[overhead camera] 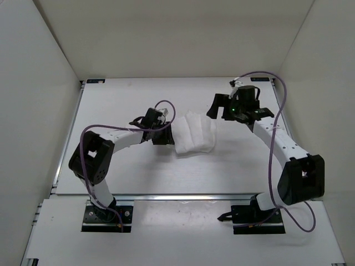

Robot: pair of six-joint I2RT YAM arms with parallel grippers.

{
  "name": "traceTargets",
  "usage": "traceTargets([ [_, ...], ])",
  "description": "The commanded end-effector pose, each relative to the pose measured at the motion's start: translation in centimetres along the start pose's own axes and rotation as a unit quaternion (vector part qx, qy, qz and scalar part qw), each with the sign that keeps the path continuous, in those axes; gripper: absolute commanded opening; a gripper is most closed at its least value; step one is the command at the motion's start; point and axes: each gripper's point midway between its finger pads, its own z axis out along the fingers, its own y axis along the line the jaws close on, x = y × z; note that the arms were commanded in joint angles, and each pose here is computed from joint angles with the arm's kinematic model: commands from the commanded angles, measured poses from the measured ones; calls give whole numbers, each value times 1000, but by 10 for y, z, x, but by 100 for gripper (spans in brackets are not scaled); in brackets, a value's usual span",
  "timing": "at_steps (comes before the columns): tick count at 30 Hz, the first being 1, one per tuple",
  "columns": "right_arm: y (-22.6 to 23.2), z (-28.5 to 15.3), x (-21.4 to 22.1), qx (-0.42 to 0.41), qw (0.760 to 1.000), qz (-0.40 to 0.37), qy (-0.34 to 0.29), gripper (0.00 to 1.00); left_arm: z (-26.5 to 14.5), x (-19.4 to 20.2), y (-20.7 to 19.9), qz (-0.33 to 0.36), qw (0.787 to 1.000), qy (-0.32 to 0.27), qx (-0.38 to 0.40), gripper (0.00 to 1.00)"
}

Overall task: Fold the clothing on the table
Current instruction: Fold the skirt

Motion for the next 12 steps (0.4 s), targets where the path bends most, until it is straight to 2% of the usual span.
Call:
traceTargets([
  [1, -46, -28, 12, 93, 995, 14, 21, 99, -56, -61, -17, 39, 995, -90, 0, 58],
  [3, -61, -37, 23, 112, 993, 21, 19, 99, -86, -78, -13, 38, 992, -122, -13, 74],
  [4, -68, -39, 32, 113, 993, 34, 23, 100, -91, -77, -14, 45, 991, -123, -11, 87],
  [5, -67, -40, 42, 101, 994, 38, 26, 100, -107, -88, -13, 52, 987, -148, -12, 99],
  [8, -72, -46, 60, 97, 994, 48, 22, 99, -139, -94, 1, 73, 980, -177, -49, 99],
  [12, -78, -54, 73, 114, 992, 50, 28, 100, -162, -90, 35, 72, 974, -176, -120, 99],
])
